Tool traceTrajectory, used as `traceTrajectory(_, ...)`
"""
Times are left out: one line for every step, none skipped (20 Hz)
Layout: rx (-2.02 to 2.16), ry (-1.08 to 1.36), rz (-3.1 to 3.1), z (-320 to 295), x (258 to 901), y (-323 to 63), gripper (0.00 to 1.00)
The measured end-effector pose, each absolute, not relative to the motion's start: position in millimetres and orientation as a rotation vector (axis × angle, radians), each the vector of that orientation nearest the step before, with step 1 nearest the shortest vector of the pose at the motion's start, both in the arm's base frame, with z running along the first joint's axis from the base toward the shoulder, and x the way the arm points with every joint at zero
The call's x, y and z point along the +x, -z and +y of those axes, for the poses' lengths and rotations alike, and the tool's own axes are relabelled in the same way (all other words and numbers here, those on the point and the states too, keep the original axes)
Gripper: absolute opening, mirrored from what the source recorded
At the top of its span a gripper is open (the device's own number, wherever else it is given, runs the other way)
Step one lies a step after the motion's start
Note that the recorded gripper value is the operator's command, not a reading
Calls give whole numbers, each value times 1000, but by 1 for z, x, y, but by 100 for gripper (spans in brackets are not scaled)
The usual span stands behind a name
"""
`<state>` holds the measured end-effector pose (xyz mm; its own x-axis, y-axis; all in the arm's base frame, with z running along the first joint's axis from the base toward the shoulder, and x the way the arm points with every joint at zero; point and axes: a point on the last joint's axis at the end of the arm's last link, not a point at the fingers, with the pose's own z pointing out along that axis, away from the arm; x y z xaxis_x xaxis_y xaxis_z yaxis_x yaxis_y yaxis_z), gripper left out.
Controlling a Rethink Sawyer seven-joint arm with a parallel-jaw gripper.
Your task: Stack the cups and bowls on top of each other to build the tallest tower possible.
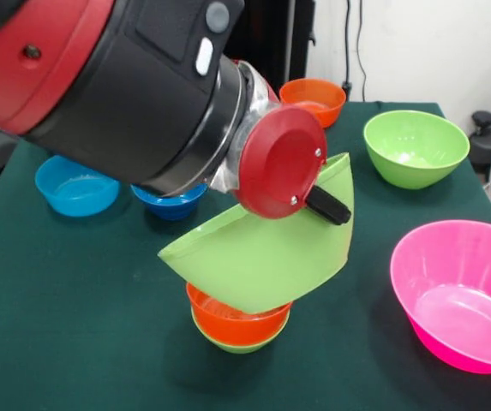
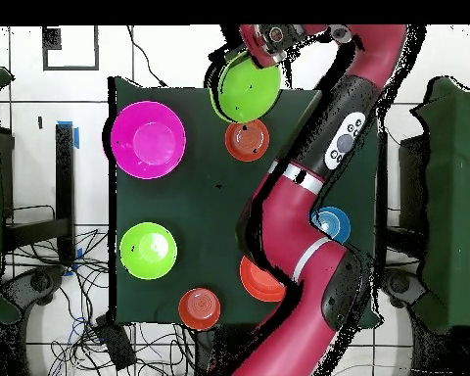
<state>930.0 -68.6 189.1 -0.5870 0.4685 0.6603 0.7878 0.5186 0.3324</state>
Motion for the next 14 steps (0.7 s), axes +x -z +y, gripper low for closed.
traceTrajectory(-1023, 847, -2263, -68, 929, -188, 0)
traceTrajectory(-1021, 835, -2260, -68, 928, -185, 0)
traceTrajectory(-1019, 830, -2258, -68, 928, -184, 0)
traceTrajectory(-1017, 825, -2256, -67, 927, -183, 0)
traceTrajectory(-1013, 820, -2252, -66, 926, -183, 0)
traceTrajectory(-1009, 815, -2248, -66, 926, -182, 0)
traceTrajectory(-1004, 810, -2244, -65, 925, -182, 0)
traceTrajectory(-1001, 807, -2241, -64, 924, -182, 0)
traceTrajectory(-997, 803, -2238, -63, 924, -181, 0)
traceTrajectory(-992, 799, -2234, -62, 923, -181, 0)
traceTrajectory(-989, 797, -2231, -61, 923, -181, 0)
traceTrajectory(-981, 791, -2225, -59, 922, -181, 0)
traceTrajectory(-975, 786, -2220, -58, 921, -181, 0)
traceTrajectory(-972, 782, -2217, -57, 921, -181, 0)
